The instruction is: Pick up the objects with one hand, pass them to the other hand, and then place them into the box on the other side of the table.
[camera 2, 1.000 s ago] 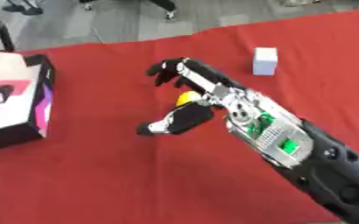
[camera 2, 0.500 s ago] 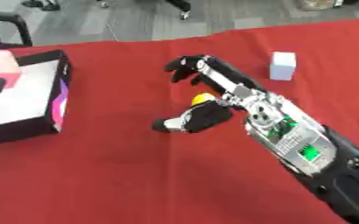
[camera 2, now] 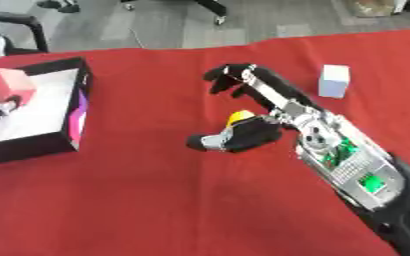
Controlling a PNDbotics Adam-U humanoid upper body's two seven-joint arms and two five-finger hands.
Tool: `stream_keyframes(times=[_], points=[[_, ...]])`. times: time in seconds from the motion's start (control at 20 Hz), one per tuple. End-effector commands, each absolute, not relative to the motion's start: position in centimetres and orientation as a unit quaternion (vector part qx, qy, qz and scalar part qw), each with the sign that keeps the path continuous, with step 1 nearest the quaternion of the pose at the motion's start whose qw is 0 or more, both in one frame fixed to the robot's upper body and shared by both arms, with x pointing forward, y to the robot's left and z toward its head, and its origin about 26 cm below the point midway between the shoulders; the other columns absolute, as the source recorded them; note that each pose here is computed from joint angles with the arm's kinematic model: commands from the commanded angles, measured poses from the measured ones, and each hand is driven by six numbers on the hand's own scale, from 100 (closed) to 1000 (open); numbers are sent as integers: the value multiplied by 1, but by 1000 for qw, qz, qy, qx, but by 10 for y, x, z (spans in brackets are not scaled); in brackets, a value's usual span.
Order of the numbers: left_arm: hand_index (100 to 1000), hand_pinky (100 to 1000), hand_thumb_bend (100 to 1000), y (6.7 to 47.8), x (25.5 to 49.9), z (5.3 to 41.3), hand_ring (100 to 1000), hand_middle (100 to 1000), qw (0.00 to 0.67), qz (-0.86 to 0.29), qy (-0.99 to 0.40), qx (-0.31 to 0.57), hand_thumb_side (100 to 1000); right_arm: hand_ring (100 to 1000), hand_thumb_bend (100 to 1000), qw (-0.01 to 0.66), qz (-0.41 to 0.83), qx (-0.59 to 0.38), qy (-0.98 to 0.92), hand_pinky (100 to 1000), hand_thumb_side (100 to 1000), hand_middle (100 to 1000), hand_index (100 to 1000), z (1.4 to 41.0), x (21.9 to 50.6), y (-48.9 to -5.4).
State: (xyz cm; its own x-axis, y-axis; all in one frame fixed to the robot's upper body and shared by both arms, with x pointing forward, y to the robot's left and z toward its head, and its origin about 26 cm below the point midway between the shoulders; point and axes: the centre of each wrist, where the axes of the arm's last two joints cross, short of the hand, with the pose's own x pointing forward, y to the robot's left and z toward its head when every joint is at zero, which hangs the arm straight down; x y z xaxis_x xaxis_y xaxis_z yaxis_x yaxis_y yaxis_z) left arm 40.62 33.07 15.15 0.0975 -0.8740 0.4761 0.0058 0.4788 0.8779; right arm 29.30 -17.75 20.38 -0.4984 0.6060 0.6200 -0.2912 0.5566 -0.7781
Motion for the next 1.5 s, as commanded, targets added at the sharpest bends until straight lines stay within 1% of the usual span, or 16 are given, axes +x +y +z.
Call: stream_keyframes(times=[0.05,0.1,0.15,0.2,0.25,0.3,0.45,0.7,0.75,0.85,0.9,1.0,1.2,1.35,1.5], points=[[740,800,443,340,413,159,680,642,631,-346,-572,393,318,817,677,481,452,-112,-743,777,309,666,822,212,293,-180],[781,814,496,341,415,157,721,690,632,-351,-567,394,373,817,677,481,452,-112,-743,776,309,665,822,212,293,-180],[797,820,516,342,416,155,738,708,634,-354,-562,396,392,817,677,482,451,-112,-743,776,309,665,822,212,293,-180],[816,833,558,343,417,153,757,730,635,-357,-557,399,420,817,677,482,450,-111,-743,776,308,665,822,212,293,-180],[824,838,579,345,418,152,763,737,636,-358,-553,402,442,817,679,482,450,-111,-744,776,306,665,822,212,293,-180],[815,841,612,346,419,150,767,725,637,-359,-549,405,465,817,683,482,449,-111,-744,776,301,664,822,212,293,-180],[814,841,627,348,420,148,768,723,640,-361,-539,413,473,815,690,483,447,-111,-745,775,293,662,822,212,293,-181],[820,837,615,350,419,149,762,720,638,-354,-540,418,452,814,698,483,444,-113,-746,775,284,658,822,212,293,-183],[819,835,605,350,419,150,758,717,637,-353,-542,418,450,814,698,484,442,-115,-747,775,284,658,822,213,293,-184],[812,825,548,349,418,152,742,706,634,-347,-550,418,421,814,696,483,437,-118,-749,776,286,659,822,214,294,-186],[809,825,502,348,417,155,738,711,630,-341,-557,420,409,814,696,482,435,-120,-751,777,286,660,823,215,294,-188],[793,834,430,345,415,162,738,749,619,-325,-578,421,406,816,693,480,431,-130,-753,780,288,664,825,217,295,-193],[779,820,365,336,403,178,702,735,598,-289,-630,403,443,827,683,478,424,-161,-752,791,287,696,832,224,297,-213],[775,806,328,327,391,189,678,717,583,-260,-672,374,472,845,677,488,419,-175,-746,801,283,727,840,231,298,-232],[772,795,299,318,379,195,657,701,569,-228,-711,343,480,858,666,507,418,-174,-734,806,281,745,842,240,298,-253]])
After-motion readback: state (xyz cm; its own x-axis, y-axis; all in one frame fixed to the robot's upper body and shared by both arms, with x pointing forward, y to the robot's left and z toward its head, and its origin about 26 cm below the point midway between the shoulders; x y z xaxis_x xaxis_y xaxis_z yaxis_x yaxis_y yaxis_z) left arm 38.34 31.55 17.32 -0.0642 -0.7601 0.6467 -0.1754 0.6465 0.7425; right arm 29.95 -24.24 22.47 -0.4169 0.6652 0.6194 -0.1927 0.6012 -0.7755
